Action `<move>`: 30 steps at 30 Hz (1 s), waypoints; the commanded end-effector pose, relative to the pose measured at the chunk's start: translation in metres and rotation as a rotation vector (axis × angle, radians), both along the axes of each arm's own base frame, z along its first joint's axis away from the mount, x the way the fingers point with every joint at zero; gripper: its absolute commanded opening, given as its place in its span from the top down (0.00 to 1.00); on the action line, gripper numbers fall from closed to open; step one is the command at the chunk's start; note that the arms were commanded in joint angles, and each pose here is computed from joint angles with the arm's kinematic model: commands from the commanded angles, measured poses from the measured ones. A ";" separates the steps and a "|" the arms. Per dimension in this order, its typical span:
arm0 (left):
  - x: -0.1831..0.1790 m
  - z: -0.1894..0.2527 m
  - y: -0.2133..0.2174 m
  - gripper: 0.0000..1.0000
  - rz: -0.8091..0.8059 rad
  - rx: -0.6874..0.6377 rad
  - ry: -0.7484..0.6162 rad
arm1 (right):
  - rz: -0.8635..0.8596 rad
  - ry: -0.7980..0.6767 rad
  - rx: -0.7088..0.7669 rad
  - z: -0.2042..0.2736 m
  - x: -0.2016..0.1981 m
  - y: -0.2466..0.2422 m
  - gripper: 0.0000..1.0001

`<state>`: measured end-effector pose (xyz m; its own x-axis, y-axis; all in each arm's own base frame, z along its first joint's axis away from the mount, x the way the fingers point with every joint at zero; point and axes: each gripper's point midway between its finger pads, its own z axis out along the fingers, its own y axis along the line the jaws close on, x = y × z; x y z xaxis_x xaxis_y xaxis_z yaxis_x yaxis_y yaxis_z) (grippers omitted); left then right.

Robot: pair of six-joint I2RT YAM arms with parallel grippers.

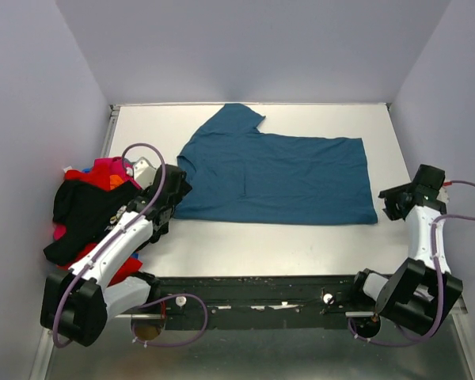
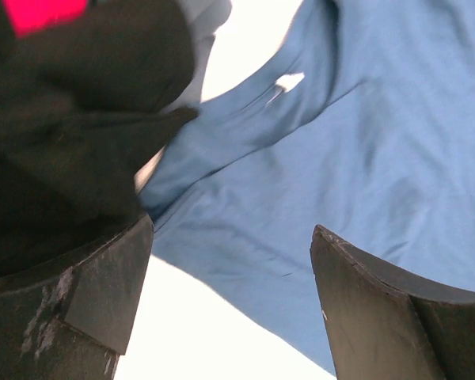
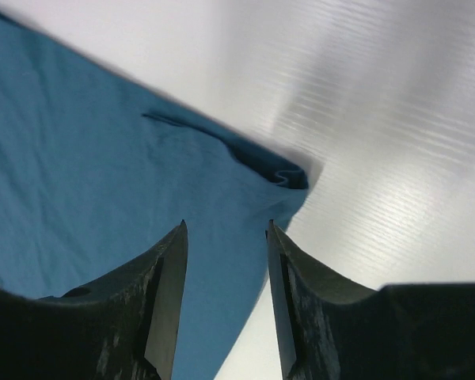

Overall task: Fold and stack the t-shirts
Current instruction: Fold the flattened tshirt in 1/3 of the way, then grap the side of the flattened tshirt furthest away from the robot with both arms

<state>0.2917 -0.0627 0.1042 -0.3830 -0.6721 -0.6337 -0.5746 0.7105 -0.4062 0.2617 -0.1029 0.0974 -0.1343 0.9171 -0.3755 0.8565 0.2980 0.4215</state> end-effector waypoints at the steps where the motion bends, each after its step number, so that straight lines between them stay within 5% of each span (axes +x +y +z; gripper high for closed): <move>1: 0.032 0.060 0.003 0.08 -0.070 0.142 -0.121 | 0.156 -0.207 -0.089 0.046 0.035 0.003 0.48; 12: 0.166 0.130 -0.058 0.01 -0.357 0.215 -0.290 | 0.480 -0.453 -0.171 0.093 0.109 0.071 0.52; 22: 0.326 0.071 -0.095 0.01 -0.425 0.163 -0.248 | 0.564 -0.613 -0.222 0.120 0.154 0.110 0.54; 30: 0.402 0.016 -0.094 0.05 -0.380 0.014 -0.300 | 0.556 -0.643 -0.244 0.122 0.168 0.112 0.54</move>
